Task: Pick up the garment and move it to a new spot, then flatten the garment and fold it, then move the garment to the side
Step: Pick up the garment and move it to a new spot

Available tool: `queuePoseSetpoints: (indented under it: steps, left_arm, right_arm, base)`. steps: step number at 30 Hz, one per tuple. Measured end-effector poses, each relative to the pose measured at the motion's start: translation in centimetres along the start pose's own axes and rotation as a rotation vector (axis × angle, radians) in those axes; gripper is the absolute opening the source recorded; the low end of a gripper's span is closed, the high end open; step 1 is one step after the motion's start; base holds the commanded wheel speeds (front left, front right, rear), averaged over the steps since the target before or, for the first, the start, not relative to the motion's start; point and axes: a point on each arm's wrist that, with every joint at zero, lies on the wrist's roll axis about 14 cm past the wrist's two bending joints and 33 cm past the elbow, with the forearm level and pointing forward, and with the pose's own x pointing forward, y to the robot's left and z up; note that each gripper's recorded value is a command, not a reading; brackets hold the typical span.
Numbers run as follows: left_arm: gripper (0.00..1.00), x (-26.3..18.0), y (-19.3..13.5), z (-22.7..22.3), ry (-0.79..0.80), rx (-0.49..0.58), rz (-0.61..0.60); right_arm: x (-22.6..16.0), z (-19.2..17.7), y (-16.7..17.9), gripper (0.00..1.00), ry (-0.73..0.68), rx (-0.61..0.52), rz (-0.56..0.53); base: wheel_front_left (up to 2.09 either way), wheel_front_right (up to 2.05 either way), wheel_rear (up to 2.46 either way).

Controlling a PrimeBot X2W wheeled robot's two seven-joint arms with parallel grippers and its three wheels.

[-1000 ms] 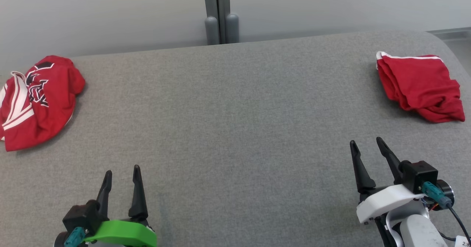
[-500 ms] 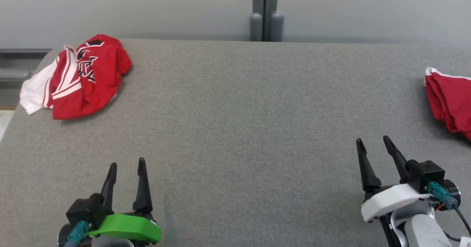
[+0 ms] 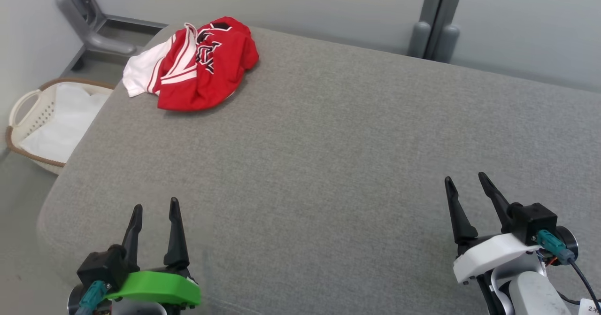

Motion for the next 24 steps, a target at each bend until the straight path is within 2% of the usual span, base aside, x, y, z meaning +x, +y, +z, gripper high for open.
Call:
queuePoseSetpoints:
  steps: [5, 13, 24]
  left_arm:
    - [1.0, -0.6, 1.3, 0.5, -0.013, 0.004, 0.043]
    - [1.0, 0.3, 1.8, 1.1, -0.029, 0.024, 0.064]
    - [1.0, 8.8, 3.0, 11.0, -0.269, 0.206, 0.028]
  right_arm:
    - [0.9, -0.2, 1.5, 1.0, 0.003, 0.005, 0.044]
    - [1.8, -0.2, 1.4, 1.0, -0.007, -0.003, 0.053]
    - [3.5, 0.1, -0.3, 1.0, -0.039, -0.058, 0.035]
  base:
    - [0.0, 0.0, 0.0]
    - [0.0, 0.0, 0.0]
    - [0.0, 0.0, 0.0]
